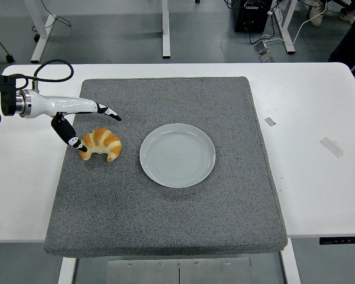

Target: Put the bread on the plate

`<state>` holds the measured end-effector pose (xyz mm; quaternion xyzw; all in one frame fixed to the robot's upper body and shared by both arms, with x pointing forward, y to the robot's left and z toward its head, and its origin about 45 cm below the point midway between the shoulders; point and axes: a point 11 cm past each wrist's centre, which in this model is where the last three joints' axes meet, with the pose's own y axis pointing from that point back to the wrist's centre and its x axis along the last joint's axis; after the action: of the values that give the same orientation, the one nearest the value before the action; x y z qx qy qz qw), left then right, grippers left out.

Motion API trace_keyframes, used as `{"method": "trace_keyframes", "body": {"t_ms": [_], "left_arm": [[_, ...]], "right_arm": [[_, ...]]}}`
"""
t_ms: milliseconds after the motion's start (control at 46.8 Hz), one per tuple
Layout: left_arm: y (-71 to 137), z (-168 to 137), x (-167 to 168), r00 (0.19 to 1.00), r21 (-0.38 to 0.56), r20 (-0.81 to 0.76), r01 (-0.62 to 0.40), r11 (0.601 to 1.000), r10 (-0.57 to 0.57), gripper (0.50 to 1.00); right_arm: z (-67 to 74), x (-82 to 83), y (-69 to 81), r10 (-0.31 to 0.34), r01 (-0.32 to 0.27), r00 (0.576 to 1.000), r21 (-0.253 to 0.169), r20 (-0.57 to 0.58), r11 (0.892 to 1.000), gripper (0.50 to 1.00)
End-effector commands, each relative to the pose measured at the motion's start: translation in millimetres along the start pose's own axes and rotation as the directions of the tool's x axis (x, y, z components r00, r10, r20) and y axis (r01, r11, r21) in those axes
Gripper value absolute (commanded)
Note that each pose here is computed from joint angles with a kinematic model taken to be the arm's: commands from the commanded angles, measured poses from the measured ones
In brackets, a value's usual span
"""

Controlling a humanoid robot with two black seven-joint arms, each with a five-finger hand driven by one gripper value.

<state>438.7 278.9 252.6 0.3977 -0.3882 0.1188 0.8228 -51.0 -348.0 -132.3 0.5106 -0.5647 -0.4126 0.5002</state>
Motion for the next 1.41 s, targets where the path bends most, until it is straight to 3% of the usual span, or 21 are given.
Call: {"method": "trace_keyframes", "body": {"t_ms": [0, 556, 748, 1090, 1389], "left_arm": [[-2.9, 1.3, -1.9, 1.0, -0.004, 0.006, 0.0, 1.0, 0.0, 0.942], [-10.4, -2.2, -13.5, 0.999, 0.006, 0.039, -0.001, 1.0, 0.001, 0.94], [-15.9, -1.4, -19.7, 0.999, 0.002, 0.047, 0.005, 1.0, -0.005, 0.913], [-17.1, -5.1, -25.1, 0.998, 0.013, 0.07, 0.009, 1.0, -0.01, 0.836], [-16.7, -6.1, -24.4, 0.996, 0.017, 0.09, 0.005, 1.0, -0.006, 0.693]], "right_arm": [[-0.1, 0.0, 0.0, 0.0, 0.0, 1.0, 0.0, 0.0, 1.0, 1.0], [-0.1, 0.0, 0.0, 0.0, 0.0, 1.0, 0.0, -0.001, 1.0, 1.0], [-0.1, 0.0, 0.0, 0.0, 0.0, 1.0, 0.0, 0.0, 1.0, 1.0], [-0.1, 0.0, 0.0, 0.0, 0.0, 1.0, 0.0, 0.0, 1.0, 1.0], [-0.1, 0.0, 0.0, 0.0, 0.0, 1.0, 0.0, 0.0, 1.0, 1.0]]}}
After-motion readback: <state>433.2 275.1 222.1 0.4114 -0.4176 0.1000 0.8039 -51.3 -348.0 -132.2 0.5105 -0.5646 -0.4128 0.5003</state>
